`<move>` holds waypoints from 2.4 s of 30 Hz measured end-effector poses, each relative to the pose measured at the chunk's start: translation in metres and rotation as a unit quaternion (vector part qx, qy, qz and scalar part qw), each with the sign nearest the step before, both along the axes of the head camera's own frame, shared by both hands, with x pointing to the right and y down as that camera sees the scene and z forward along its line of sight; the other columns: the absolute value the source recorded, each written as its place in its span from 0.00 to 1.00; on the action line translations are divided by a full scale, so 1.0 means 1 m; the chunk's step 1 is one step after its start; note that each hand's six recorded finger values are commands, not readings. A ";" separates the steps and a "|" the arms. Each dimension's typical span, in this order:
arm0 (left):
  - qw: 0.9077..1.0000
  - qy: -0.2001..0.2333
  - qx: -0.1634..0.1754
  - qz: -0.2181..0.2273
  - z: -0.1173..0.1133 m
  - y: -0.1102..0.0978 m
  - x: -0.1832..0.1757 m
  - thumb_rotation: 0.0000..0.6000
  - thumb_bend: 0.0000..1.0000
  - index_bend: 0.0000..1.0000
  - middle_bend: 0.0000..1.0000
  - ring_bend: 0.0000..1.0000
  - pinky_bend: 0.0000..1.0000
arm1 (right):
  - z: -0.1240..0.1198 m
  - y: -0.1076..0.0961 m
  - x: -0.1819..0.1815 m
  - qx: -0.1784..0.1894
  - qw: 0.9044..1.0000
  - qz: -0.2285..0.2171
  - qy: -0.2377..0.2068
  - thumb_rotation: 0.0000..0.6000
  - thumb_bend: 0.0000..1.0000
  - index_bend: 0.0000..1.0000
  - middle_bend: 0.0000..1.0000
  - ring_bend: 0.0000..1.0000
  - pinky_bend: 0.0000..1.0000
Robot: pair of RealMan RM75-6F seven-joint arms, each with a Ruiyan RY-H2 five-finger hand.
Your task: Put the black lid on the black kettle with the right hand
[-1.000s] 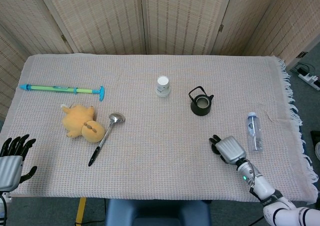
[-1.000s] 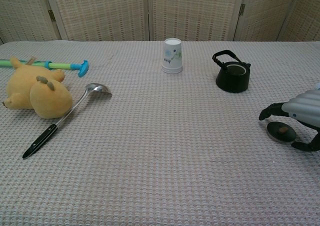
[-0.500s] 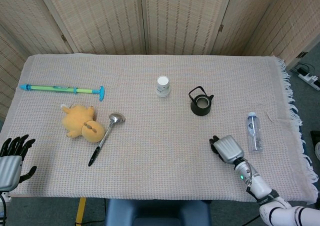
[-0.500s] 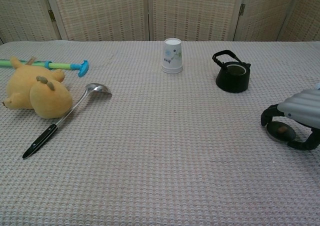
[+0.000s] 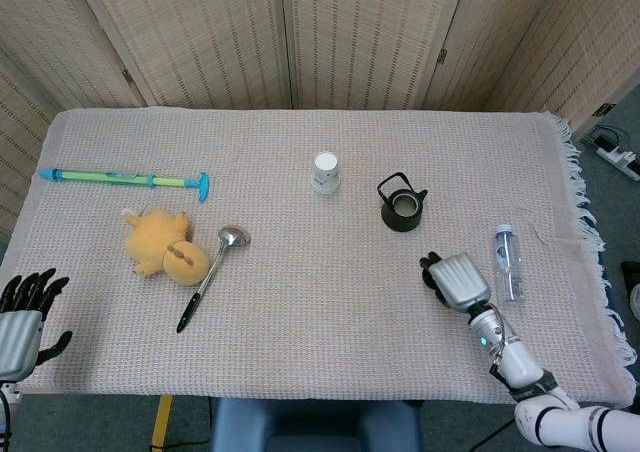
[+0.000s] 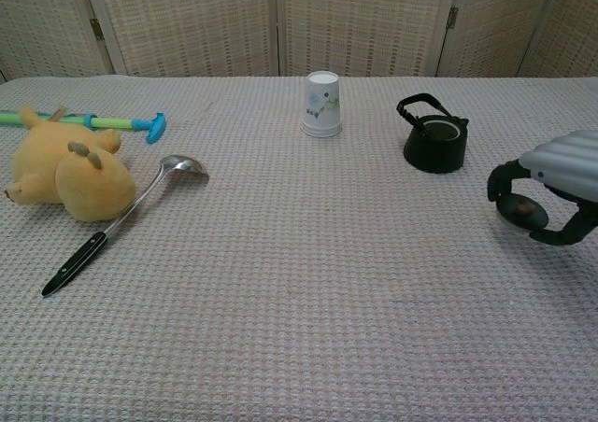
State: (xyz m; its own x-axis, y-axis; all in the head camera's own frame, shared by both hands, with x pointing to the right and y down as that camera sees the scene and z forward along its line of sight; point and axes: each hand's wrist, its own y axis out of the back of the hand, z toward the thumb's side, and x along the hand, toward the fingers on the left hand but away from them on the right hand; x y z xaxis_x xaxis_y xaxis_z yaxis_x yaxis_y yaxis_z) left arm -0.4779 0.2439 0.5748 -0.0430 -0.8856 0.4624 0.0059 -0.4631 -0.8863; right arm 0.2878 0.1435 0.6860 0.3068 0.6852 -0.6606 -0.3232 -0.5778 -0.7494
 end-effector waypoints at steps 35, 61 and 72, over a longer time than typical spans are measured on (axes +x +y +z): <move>1.000 -0.011 0.017 -0.012 -0.016 0.000 0.002 1.00 0.22 0.14 0.05 0.04 0.00 | 0.044 -0.139 -0.072 0.039 0.998 0.009 0.055 1.00 0.37 0.38 0.32 0.83 0.71; 1.000 -0.015 0.021 -0.015 -0.018 -0.001 0.002 1.00 0.22 0.14 0.05 0.05 0.00 | 0.032 -0.135 -0.064 0.037 0.999 0.011 0.035 1.00 0.37 0.20 0.24 0.82 0.73; 1.000 -0.014 0.023 -0.014 -0.018 -0.002 0.003 1.00 0.22 0.14 0.05 0.05 0.00 | 0.015 -0.112 -0.047 0.039 0.999 -0.003 0.028 1.00 0.37 0.20 0.28 0.83 0.73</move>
